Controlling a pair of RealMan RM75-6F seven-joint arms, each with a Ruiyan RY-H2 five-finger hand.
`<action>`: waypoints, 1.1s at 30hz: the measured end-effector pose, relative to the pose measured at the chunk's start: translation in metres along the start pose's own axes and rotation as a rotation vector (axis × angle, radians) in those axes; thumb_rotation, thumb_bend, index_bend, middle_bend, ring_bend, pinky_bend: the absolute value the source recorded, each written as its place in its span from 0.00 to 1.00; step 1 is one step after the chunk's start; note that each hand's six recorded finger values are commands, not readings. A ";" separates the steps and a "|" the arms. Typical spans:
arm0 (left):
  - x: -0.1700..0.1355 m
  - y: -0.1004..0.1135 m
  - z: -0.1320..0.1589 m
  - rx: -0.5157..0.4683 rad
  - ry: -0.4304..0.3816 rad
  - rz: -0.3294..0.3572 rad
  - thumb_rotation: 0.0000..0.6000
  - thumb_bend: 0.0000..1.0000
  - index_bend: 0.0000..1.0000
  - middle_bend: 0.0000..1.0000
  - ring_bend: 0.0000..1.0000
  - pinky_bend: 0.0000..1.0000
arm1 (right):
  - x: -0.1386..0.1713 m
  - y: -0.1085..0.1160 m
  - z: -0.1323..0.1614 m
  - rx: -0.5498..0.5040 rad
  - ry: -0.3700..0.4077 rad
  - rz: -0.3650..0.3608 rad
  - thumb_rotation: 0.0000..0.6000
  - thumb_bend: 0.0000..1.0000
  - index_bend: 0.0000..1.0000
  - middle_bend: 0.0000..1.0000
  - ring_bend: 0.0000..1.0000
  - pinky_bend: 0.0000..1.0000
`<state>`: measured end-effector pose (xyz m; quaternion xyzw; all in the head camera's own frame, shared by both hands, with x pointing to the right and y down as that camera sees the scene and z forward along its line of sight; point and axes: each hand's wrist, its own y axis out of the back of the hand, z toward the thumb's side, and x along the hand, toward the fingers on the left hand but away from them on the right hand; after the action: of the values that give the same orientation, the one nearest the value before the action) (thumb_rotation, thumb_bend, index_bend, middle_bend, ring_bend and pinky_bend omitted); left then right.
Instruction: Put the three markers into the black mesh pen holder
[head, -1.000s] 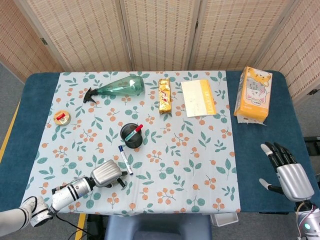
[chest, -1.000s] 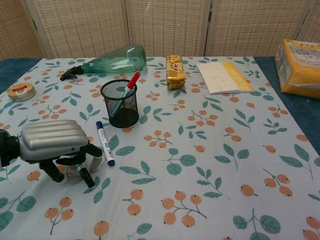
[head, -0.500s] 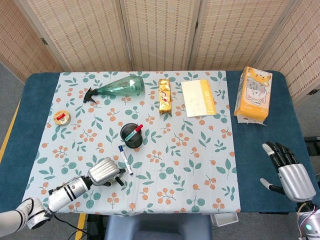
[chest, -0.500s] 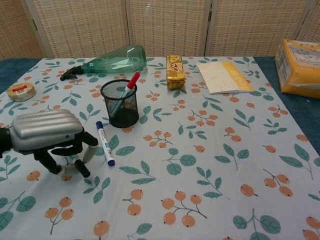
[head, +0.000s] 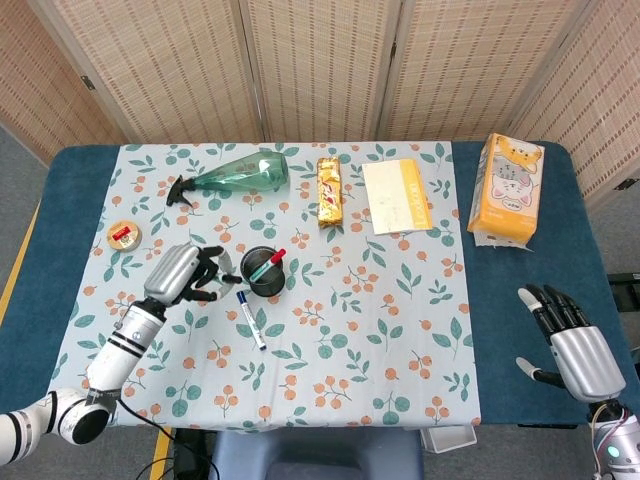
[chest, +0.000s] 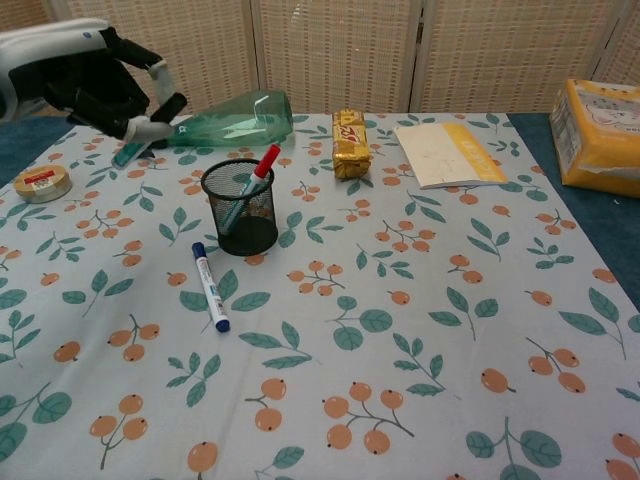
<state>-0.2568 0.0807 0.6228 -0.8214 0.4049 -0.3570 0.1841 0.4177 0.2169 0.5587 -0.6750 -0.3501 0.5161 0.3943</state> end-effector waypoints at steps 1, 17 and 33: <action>0.007 0.004 0.002 -0.049 0.022 0.006 1.00 0.37 0.70 0.97 0.95 0.95 | 0.000 0.000 0.000 0.001 -0.002 -0.001 1.00 0.16 0.02 0.04 0.05 0.11; 0.061 -0.035 0.031 -0.378 0.066 -0.018 1.00 0.37 0.70 0.97 0.95 0.95 | 0.002 0.005 -0.002 0.003 -0.008 -0.026 1.00 0.16 0.02 0.04 0.05 0.11; 0.077 -0.071 0.008 -0.448 0.094 -0.032 1.00 0.37 0.69 0.97 0.95 0.95 | 0.007 0.008 -0.001 -0.001 -0.005 -0.042 1.00 0.16 0.02 0.04 0.05 0.11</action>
<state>-0.1812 0.0622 0.6928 -0.8305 0.4691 -0.2990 -0.0279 0.4212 0.2195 0.5483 -0.6663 -0.3654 0.5093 0.4040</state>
